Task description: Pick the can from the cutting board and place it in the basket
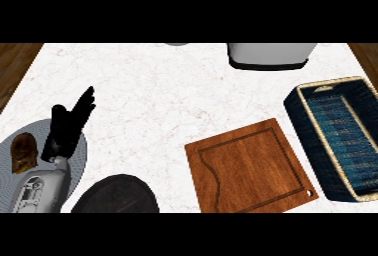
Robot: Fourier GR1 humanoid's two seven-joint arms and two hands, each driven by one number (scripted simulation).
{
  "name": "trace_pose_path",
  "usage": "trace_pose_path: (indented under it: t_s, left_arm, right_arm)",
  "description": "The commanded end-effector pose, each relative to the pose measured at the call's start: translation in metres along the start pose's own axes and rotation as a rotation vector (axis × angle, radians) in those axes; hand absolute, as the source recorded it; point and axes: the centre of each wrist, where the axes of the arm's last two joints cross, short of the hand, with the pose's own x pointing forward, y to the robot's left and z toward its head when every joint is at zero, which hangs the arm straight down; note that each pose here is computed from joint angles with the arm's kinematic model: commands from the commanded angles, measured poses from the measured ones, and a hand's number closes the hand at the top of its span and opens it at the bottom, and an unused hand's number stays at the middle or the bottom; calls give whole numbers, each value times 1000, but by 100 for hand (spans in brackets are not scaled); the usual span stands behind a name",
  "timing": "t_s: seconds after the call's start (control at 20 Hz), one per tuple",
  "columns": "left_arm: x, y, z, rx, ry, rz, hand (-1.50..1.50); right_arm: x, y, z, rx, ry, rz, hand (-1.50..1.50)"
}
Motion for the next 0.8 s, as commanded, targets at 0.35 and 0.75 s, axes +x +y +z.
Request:
trace_pose_path:
  t_s: [0.35, 0.75]
  left_arm:
    - [5, -5, 1, -10, -11, -4, 0]
    - [14, -3, 1, 9, -20, -10, 0]
  right_arm:
    - [-65, 73, -9, 128, 34, -84, 150]
    - [-65, 100, -14, 103, 84, -294, -150]
